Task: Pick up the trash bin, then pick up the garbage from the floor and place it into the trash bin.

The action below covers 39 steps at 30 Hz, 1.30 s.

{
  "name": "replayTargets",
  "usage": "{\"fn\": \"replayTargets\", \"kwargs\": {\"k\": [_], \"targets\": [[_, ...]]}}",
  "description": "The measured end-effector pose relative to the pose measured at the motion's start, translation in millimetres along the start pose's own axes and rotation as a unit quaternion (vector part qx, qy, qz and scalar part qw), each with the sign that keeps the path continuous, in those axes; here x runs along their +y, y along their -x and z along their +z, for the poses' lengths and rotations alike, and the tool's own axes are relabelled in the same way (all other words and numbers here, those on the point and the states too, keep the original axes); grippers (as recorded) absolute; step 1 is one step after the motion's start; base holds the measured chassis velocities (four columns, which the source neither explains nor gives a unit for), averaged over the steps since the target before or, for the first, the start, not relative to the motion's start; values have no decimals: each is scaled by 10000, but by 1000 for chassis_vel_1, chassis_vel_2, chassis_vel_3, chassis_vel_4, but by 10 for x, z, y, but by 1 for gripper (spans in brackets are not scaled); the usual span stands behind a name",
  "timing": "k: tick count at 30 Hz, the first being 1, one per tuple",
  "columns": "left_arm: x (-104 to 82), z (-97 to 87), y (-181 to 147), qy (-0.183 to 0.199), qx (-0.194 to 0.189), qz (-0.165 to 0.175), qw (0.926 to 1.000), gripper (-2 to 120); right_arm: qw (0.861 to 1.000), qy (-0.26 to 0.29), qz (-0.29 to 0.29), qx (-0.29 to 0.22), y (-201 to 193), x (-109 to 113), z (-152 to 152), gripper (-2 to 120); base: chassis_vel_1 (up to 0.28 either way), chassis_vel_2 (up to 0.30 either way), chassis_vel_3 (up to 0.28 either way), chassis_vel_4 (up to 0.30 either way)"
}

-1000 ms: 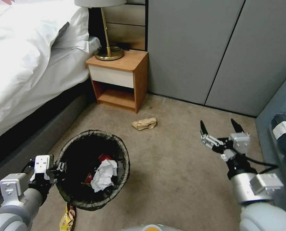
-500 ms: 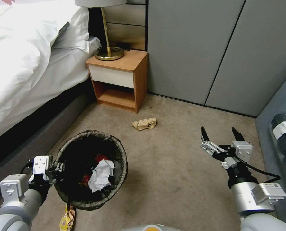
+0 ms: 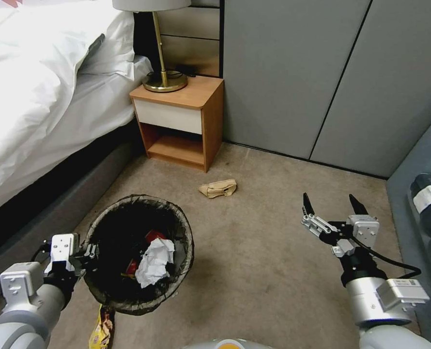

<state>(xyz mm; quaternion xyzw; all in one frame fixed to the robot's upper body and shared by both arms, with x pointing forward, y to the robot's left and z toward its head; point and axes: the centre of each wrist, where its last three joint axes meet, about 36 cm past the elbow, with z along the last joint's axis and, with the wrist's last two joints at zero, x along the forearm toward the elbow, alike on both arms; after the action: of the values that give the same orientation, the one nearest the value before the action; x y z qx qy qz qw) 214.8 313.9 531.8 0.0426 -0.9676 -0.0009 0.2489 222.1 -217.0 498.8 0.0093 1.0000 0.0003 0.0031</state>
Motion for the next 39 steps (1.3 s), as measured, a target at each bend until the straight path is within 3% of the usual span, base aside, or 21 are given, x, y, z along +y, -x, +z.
{"fn": "replayTargets", "kwargs": {"k": [19,39], "targets": [[7,-23,8,-5,-49,39,10000,1,9999,14,-75,121,-6,82,92,100,-52,47,41,-52],[16,-23,3,-44,-43,74,10000,1,9998,29,-119,160,1,100,126,100,-115,111,117,-109]]}}
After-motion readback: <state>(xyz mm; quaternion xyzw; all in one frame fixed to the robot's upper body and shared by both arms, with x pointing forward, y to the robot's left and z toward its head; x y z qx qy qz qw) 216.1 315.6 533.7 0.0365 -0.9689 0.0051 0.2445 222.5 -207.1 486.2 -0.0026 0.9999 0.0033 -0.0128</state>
